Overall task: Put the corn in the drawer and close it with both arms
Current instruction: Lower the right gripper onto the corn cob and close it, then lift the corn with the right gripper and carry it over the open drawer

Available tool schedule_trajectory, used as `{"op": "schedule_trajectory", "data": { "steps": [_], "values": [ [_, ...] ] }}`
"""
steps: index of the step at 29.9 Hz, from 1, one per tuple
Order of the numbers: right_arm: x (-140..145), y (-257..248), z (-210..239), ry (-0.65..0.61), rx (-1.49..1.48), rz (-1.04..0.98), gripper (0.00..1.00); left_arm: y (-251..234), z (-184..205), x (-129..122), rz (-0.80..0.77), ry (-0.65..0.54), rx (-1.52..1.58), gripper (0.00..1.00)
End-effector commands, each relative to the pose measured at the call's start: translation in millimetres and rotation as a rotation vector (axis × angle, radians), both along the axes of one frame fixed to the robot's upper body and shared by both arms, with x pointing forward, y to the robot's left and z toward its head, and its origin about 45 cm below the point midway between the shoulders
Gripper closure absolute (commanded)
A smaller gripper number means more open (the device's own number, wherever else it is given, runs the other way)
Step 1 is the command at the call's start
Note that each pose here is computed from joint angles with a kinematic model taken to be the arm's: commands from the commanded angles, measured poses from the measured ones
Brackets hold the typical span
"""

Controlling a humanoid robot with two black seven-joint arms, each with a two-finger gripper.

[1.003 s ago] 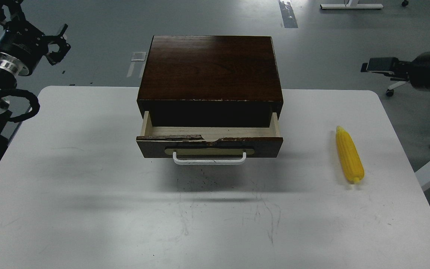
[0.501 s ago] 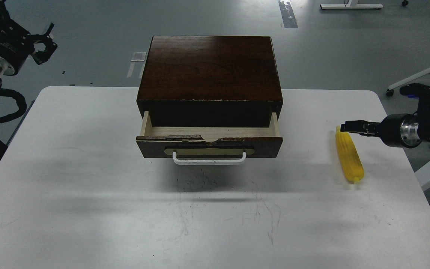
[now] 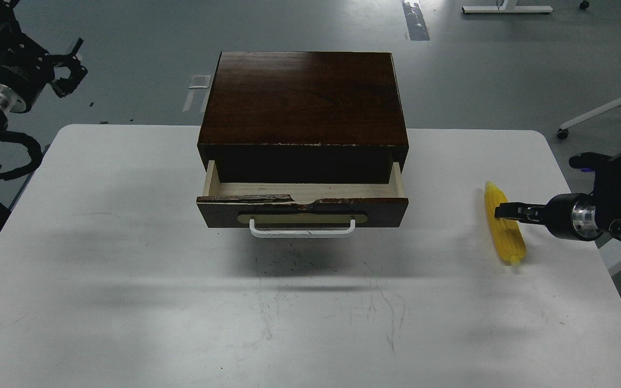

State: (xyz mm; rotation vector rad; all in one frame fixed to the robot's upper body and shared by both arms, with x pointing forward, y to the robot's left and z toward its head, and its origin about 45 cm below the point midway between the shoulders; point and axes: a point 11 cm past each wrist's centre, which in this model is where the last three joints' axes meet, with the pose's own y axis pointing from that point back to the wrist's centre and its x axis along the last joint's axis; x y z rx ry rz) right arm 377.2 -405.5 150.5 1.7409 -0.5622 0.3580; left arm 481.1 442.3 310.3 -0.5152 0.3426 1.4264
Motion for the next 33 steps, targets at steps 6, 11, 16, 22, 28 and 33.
{"op": "schedule_trajectory", "data": {
  "steps": [6, 11, 16, 22, 28, 33],
  "values": [
    [3.4, 8.9, 0.0, -0.015, 0.014, 0.016, 0.67, -1.8, 4.3, 1.9, -0.003, -0.009, -0.002, 0.02],
    [40.5, 14.6, 72.9, -0.167, 0.039, 0.036, 0.68, 0.3, 6.3, 1.6, 0.001, -0.013, 0.001, 0.02],
    [69.7, 43.2, 162.3, -0.336, 0.066, 0.120, 0.68, 1.3, 7.1, 1.3, 0.005, -0.017, 0.001, 0.02],
    [63.6, 113.5, 237.7, -0.471, 0.052, 0.388, 0.69, -1.4, 3.7, 0.5, -0.012, -0.001, 0.023, 0.02],
    [47.3, 172.6, 267.1, -0.578, -0.141, 0.731, 0.69, -6.2, 10.7, -1.6, -0.056, 0.001, 0.073, 0.02],
    [30.2, 229.1, 260.7, -0.634, -0.292, 1.009, 0.72, -4.8, 12.9, -2.0, -0.056, -0.001, 0.086, 0.02]
  ]
}}
